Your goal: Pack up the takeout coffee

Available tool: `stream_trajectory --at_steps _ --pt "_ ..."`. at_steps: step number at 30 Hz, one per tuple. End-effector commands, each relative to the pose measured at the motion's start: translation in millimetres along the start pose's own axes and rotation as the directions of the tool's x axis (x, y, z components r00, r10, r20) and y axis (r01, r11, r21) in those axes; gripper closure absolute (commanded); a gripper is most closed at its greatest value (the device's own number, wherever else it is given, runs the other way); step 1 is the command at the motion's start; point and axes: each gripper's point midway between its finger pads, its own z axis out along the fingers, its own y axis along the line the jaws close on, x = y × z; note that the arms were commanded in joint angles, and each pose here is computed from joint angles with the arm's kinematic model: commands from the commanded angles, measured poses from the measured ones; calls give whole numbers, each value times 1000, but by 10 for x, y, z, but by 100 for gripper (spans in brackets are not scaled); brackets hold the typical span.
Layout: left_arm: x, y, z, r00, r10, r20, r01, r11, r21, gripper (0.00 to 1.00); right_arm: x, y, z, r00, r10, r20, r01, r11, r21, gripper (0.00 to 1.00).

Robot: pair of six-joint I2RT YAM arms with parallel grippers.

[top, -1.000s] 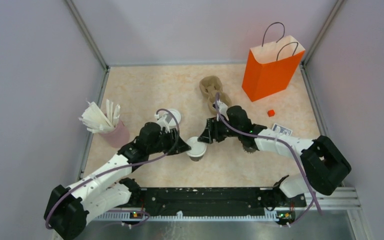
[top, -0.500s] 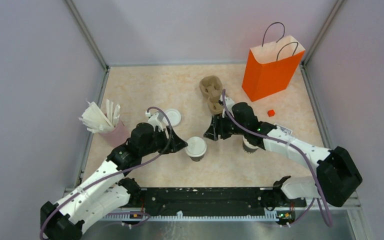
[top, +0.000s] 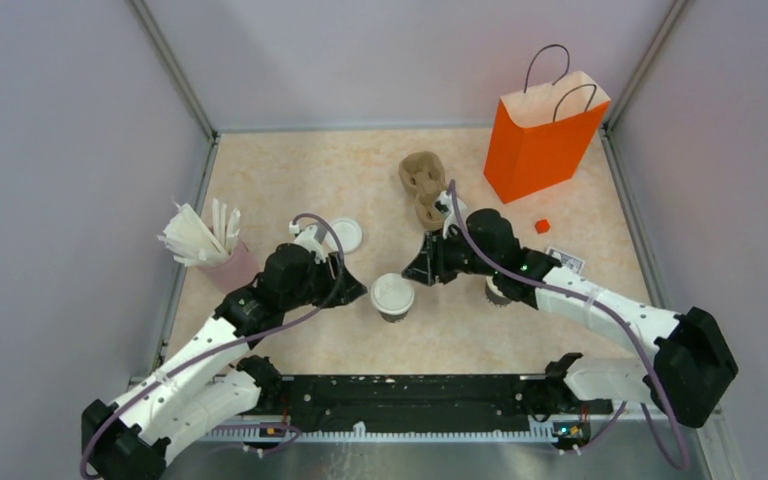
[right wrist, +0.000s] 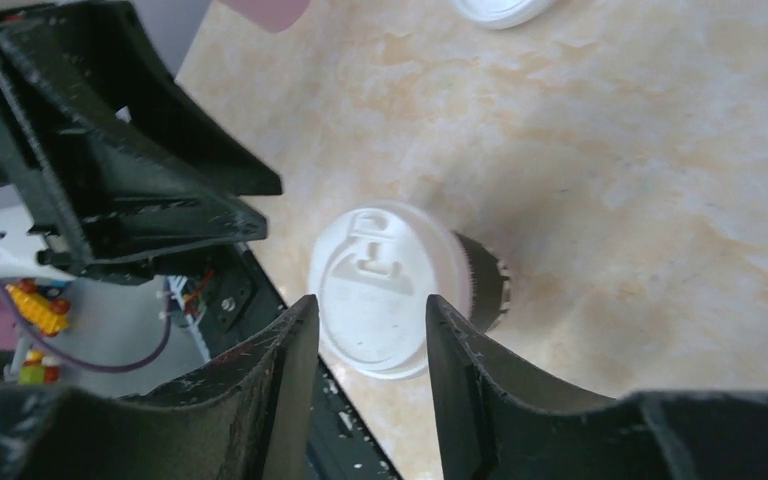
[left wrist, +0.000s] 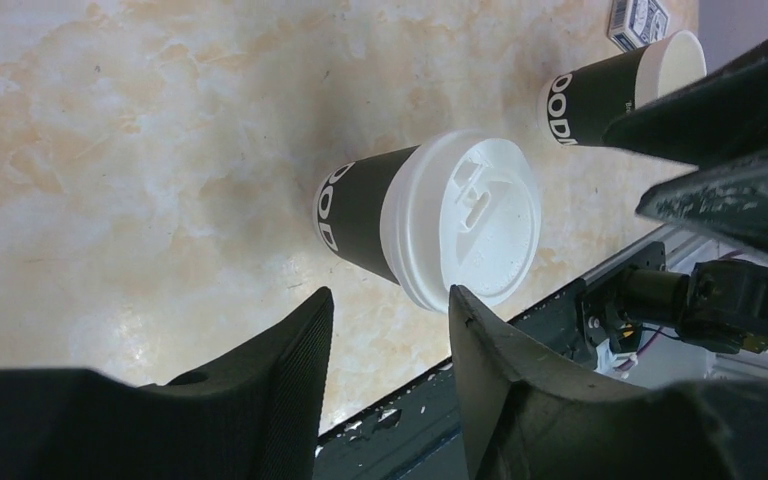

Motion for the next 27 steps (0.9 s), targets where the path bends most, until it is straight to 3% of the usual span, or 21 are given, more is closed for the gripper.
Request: stream_trajectory --at_steps 1,12,27 --pt "-160 -117 20 998 27 49 -29 998 57 49 -160 468 90 998 -29 52 35 992 -124 59" --pt "-250 -25 147 999 -18 40 13 992 128 56 129 455 461 998 -65 -21 61 985 -160 65" --pt "-88 -64 255 999 23 -34 -14 970 242 56 526 257 486 996 -48 -79 35 985 -166 67"
